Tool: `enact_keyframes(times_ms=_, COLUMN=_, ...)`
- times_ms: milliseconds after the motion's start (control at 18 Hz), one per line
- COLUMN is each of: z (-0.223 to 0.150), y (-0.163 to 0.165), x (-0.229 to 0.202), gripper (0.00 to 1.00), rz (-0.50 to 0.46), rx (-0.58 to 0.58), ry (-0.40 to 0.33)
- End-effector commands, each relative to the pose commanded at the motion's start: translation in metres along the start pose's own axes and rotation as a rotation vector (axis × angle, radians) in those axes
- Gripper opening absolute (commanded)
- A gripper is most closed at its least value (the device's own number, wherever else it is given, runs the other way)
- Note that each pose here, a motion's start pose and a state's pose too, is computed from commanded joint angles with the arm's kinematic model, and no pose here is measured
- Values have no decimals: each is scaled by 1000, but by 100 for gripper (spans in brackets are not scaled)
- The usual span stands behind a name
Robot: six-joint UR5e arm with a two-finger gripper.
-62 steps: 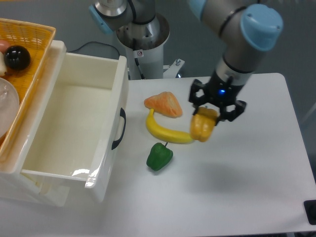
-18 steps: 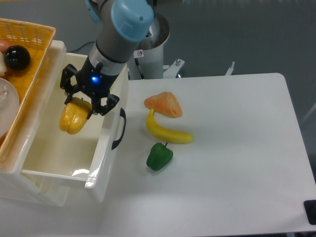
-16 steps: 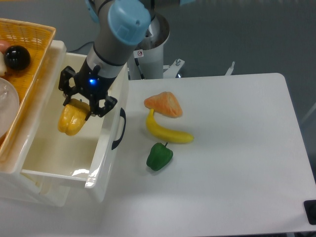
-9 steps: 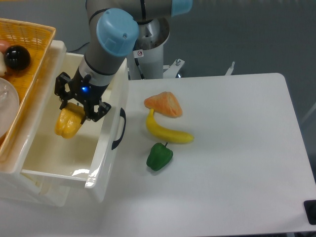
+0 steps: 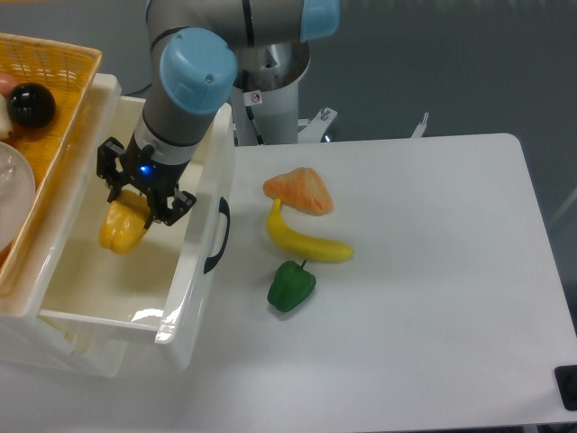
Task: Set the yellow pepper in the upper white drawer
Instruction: 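Lower the yellow pepper into the white drawer, then open the gripper to release the pepper inside the drawer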
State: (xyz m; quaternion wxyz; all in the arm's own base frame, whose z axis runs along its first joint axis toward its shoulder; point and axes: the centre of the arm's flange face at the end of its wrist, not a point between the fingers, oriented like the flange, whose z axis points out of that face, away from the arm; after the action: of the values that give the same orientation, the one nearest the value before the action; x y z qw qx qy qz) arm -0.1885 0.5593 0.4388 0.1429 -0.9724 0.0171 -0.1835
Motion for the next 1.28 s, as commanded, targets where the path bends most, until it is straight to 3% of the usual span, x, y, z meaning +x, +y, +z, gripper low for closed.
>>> enact_keyframes(times_ms=167, z=1, y=0, x=0, gripper=61, rz=2, rx=1, ry=0)
enact_keyframes(times_ms=1000, z=3, y=0, x=0, gripper=77, rz=7, rx=1, ry=-1)
enact_keyframes(times_ms=1111, z=-1, y=-3, x=0, gripper=90, rz=17, rx=21, ry=-16)
enact_keyframes(times_ms=1278, z=-8, y=-3, x=-3, gripper=93, rz=17, rx=43, ry=-30)
